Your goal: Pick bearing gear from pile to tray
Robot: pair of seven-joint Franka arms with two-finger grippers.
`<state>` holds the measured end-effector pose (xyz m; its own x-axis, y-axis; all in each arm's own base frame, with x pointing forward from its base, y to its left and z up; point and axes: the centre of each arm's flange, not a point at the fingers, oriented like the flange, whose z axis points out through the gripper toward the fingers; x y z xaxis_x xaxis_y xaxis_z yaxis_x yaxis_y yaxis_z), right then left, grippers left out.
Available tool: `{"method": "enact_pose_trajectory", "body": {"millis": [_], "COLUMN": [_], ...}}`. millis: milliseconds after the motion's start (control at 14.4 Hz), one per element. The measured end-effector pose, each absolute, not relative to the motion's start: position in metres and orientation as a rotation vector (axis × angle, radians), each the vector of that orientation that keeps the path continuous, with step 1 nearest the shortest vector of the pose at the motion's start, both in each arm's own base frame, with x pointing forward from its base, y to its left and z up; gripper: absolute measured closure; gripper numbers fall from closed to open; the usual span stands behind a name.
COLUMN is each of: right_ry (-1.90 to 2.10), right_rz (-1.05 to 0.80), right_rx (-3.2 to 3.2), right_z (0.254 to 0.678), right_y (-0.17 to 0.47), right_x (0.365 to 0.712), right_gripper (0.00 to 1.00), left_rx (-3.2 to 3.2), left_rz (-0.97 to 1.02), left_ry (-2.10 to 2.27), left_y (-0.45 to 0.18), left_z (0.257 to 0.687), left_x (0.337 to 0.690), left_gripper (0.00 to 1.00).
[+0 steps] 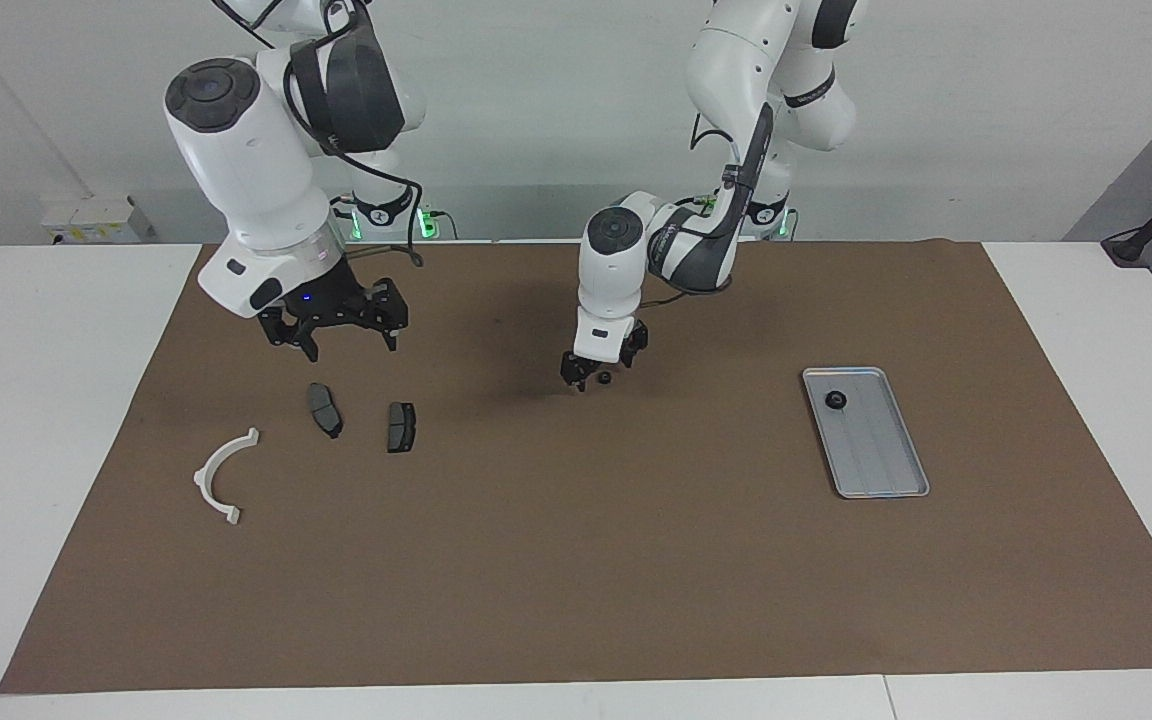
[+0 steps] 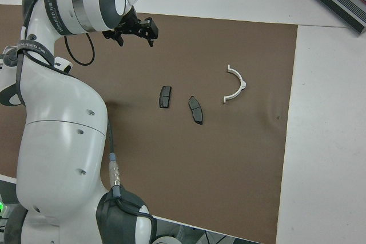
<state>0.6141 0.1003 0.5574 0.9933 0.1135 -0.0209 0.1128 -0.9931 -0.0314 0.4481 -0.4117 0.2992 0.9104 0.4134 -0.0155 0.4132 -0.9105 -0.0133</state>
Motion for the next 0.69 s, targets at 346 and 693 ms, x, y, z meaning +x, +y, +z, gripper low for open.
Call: {"method": "enact_pose_trajectory", "body": {"millis": [346,693], "right_ry": [-0.199,-0.165], "right_rz": [0.112,0.152], "right_rx": [-3.111,-3.140], "right_z": [0.541,0.531], "right_y": [0.107,0.090], "right_x": [0.602,0.592], "right_gripper": [0.00,0.00], "left_rx": [-3.058,-3.056], "left_rz": [0.034,0.029], "left_ry": [-0.647,-0.658], "left_y": [-0.414,-0.408], "left_z": [0.294,0.290], "left_x": [0.442,0.443], "left_gripper": [0.10,0.08]}}
